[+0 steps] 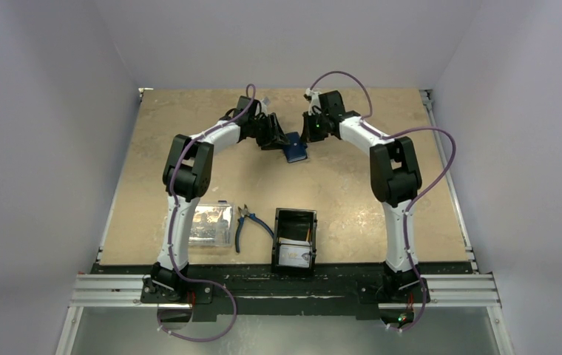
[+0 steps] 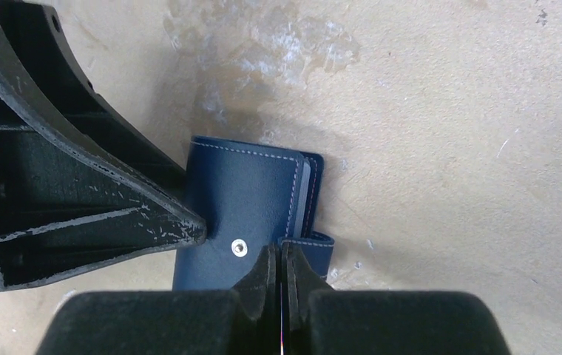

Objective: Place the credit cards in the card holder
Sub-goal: Close the card holder at the center of the board.

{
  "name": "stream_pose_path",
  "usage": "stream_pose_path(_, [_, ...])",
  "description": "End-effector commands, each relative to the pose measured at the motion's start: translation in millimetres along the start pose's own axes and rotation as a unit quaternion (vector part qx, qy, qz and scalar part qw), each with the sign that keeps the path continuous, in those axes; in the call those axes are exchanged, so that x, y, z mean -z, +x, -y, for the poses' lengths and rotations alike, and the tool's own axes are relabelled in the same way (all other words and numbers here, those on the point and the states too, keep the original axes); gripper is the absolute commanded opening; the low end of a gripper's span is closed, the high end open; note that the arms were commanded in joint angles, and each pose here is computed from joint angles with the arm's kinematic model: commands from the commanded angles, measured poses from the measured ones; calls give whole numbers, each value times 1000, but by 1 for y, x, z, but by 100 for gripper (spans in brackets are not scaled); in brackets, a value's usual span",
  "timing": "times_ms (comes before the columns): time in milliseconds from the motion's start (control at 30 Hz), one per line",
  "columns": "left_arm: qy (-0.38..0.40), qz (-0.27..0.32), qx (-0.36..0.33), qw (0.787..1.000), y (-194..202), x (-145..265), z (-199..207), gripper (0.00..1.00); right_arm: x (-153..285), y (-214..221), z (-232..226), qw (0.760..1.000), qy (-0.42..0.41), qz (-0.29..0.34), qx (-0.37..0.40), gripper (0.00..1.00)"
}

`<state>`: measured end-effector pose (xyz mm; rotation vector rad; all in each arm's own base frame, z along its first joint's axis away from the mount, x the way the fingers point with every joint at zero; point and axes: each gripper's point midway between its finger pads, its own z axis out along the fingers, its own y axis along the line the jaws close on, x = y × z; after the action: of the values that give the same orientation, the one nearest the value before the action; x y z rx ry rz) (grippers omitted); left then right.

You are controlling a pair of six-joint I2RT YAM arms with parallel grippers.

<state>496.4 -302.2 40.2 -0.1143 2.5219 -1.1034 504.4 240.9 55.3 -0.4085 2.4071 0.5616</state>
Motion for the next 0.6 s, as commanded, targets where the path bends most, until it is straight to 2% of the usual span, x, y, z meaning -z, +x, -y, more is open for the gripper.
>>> stream_pose_path(0, [5, -9, -12, 1000, 5, -7, 0, 45, 31, -25, -19, 994, -83, 47, -54, 0])
stream_pose_path(200, [8, -10, -13, 1000, 6, -7, 1, 44, 44, -23, -16, 974, -179, 59, -127, 0])
stream_pose_path(567, [22, -20, -16, 999, 14, -11, 10, 46, 51, -22, -31, 941, -269, 66, -195, 0])
